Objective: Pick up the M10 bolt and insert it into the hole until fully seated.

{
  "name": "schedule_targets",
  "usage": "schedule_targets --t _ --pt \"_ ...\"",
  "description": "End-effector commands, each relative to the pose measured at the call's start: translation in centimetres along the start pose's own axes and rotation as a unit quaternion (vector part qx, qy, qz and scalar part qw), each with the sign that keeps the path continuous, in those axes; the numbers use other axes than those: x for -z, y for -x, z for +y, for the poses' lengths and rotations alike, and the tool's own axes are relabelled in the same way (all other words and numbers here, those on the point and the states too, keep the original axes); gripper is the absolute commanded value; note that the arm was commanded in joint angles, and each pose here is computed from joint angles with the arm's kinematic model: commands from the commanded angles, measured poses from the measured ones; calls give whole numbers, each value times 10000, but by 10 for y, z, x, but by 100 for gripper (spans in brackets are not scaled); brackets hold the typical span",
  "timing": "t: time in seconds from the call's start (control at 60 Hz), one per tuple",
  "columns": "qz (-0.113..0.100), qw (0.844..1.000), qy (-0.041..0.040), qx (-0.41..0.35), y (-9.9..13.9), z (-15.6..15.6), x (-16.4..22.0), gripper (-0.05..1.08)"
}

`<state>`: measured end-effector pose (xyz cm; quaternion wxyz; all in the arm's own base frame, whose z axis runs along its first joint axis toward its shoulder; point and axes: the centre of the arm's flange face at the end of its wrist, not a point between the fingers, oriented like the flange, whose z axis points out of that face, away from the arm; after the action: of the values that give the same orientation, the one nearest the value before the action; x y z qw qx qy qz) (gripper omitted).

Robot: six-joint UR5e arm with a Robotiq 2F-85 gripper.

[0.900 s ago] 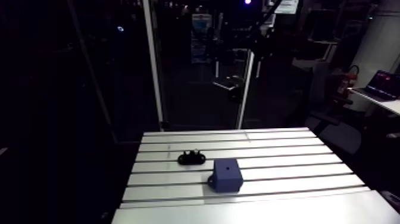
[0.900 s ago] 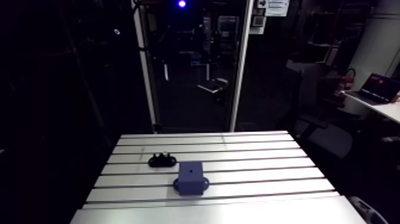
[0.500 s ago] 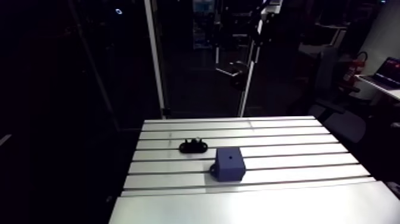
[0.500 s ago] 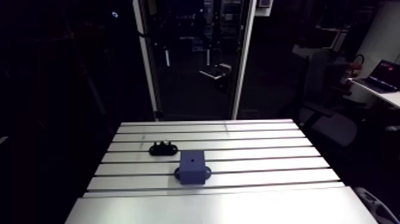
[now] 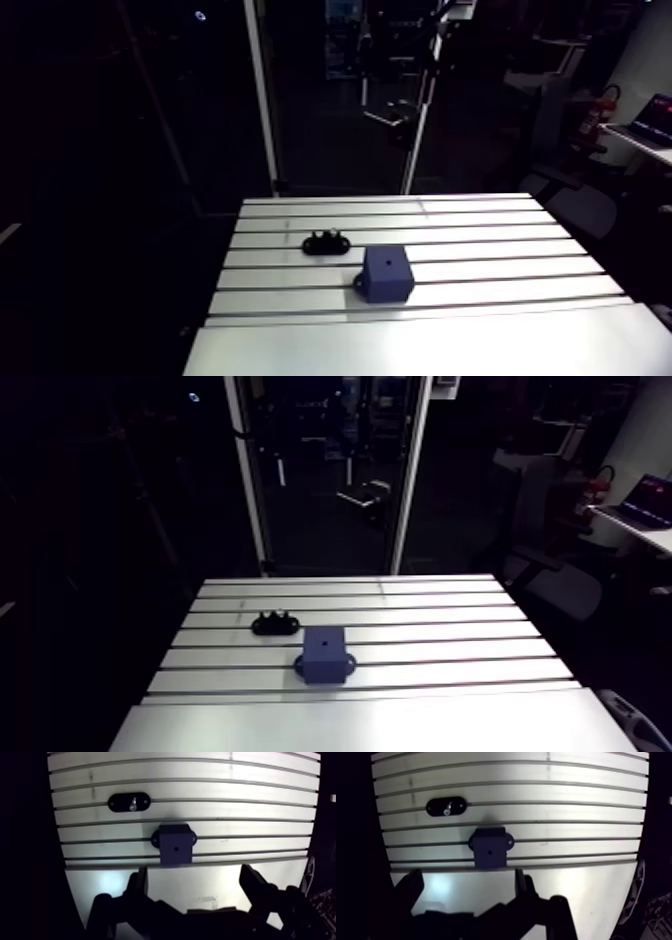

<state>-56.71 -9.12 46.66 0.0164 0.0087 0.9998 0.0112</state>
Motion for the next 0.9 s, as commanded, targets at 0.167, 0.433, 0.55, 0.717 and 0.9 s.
schedule_targets --t 0.167,0.433,0.55,0.717,0.9 --pt "316 9993 7 223 -2 -26 -19 1" --pt "589 9964 -55 603 2 -71 -69 1" --pt "768 9951 -135 615 4 -73 -85 1" --pt "826 9946 -157 616 13 -74 -115 1" --pt "851 9944 -154 607 21 -71 -138 1"
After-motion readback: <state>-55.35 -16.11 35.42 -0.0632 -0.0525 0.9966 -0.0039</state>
